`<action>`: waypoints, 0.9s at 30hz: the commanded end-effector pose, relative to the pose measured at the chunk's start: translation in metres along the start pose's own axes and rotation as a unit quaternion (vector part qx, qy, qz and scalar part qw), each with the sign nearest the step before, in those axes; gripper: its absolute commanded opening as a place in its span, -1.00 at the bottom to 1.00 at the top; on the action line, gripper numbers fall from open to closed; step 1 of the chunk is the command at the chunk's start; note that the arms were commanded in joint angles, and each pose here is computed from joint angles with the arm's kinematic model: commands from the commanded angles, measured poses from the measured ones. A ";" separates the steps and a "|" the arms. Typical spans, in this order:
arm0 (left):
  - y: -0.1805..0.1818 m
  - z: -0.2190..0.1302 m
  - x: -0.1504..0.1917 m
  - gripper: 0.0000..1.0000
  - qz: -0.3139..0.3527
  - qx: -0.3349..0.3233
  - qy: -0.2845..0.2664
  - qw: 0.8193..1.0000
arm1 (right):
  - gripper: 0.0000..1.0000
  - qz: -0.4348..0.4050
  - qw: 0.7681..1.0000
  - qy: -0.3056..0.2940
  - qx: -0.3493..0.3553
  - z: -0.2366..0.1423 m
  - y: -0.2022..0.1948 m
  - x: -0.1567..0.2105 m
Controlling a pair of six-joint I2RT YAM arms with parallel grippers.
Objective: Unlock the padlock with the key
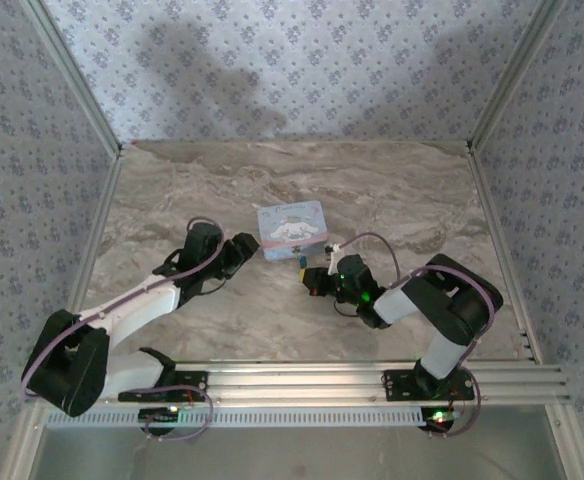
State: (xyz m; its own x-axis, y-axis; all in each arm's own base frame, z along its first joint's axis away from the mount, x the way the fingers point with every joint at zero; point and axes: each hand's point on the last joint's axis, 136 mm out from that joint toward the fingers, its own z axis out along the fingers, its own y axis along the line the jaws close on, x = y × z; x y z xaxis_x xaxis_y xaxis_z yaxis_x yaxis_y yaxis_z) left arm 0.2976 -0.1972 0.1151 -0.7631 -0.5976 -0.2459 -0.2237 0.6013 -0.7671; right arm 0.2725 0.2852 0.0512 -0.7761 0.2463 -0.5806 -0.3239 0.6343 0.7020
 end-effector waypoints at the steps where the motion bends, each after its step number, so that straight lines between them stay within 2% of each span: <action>1: -0.001 -0.002 -0.004 0.35 0.022 -0.005 0.017 1.000 | -0.95 0.056 0.998 0.038 0.019 -0.002 -0.014 0.020; 7: -0.009 0.010 -0.014 0.51 0.045 -0.006 0.033 0.998 | -0.71 0.057 0.997 0.038 0.039 -0.007 -0.022 0.017; 12: -0.016 0.020 -0.022 0.55 0.070 -0.018 0.042 0.996 | -0.34 0.055 0.997 0.033 0.052 -0.017 -0.030 0.013; 16: -0.019 0.029 -0.028 0.58 0.087 -0.028 0.053 0.994 | -0.18 0.045 0.997 0.032 0.058 -0.027 -0.036 0.006; 23: -0.019 0.054 -0.030 0.58 0.109 -0.050 0.087 0.989 | 0.02 0.011 1.000 0.024 0.008 -0.043 -0.023 -0.022; 27: -0.015 0.070 -0.026 0.53 0.107 -0.054 0.106 0.987 | 0.26 -0.010 1.000 0.015 -0.016 -0.050 -0.015 -0.033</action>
State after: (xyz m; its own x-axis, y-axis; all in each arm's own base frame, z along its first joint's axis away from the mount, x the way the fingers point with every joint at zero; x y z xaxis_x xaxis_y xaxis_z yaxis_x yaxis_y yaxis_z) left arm 0.3633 -0.2219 0.0964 -0.8838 -0.3773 -0.2767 -0.1196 0.7539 -0.6461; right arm 0.2843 0.2283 0.0739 -0.7862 0.2762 -0.5529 -0.2777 0.6413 0.7153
